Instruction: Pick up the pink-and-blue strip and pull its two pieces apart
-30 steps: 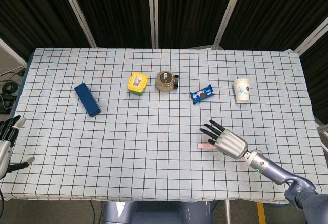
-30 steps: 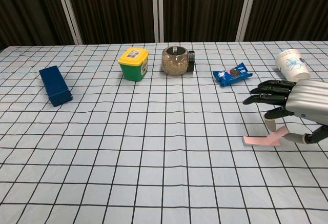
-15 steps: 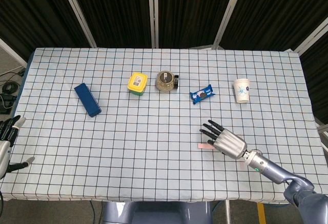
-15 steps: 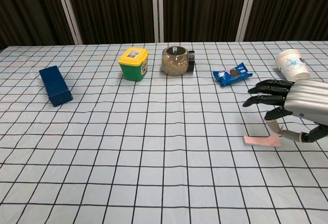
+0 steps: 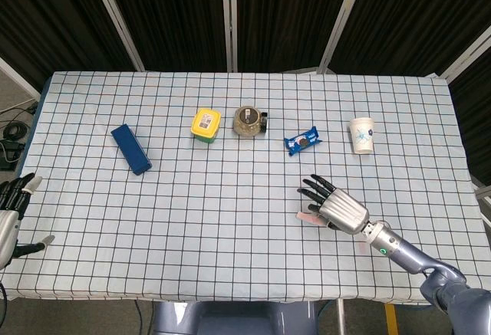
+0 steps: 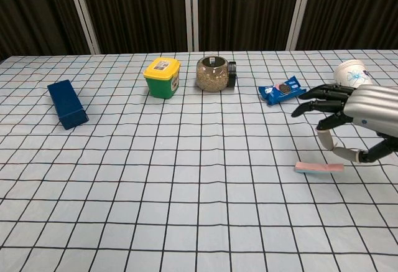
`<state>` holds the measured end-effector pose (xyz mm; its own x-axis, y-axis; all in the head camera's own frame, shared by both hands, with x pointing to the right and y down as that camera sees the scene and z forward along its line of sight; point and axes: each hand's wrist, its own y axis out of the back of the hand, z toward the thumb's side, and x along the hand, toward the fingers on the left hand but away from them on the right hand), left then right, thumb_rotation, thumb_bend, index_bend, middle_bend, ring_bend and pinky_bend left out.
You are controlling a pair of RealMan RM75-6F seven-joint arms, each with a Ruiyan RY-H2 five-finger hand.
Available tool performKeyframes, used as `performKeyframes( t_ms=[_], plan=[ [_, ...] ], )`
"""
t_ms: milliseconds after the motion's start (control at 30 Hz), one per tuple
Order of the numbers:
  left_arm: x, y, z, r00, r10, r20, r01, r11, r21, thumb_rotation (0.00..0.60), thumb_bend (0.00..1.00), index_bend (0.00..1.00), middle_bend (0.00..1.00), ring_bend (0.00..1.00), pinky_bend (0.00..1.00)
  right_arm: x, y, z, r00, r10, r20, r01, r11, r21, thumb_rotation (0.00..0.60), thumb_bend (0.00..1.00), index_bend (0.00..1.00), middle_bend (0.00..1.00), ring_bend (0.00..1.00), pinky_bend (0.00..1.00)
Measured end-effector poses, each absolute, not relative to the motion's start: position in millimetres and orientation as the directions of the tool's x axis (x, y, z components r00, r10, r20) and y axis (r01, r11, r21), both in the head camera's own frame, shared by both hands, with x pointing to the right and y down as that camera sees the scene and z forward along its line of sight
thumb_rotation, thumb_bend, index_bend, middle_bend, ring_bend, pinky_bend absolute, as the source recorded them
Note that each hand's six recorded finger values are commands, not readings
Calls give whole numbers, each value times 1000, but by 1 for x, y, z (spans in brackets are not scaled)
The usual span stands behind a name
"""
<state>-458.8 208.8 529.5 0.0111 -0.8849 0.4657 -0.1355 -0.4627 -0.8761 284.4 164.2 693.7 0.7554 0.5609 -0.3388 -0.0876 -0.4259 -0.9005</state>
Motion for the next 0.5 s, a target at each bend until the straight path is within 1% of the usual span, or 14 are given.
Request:
performKeyframes(
  t_ms=[200, 300, 500],
  plan=[
    [-448, 193, 547, 74, -872, 483, -165, -489, -857, 600, 0, 0, 0, 0, 0, 259, 142, 669, 755, 606, -251, 48, -434, -900, 600, 398, 675, 159, 0, 0],
    [-441, 185, 556, 106, -867, 487, -186, -499, -847, 600, 0, 0, 0, 0, 0, 243, 133, 655, 750, 623, -221, 104, -440, -892, 600, 401, 676, 158, 0, 0],
    [-417, 173, 571, 186, -839, 511, -275, -544, -793, 600, 0, 6, 0, 0, 0, 204, 115, 625, 732, 651, -201, 170, -460, -872, 600, 401, 684, 150, 0, 0]
  ],
)
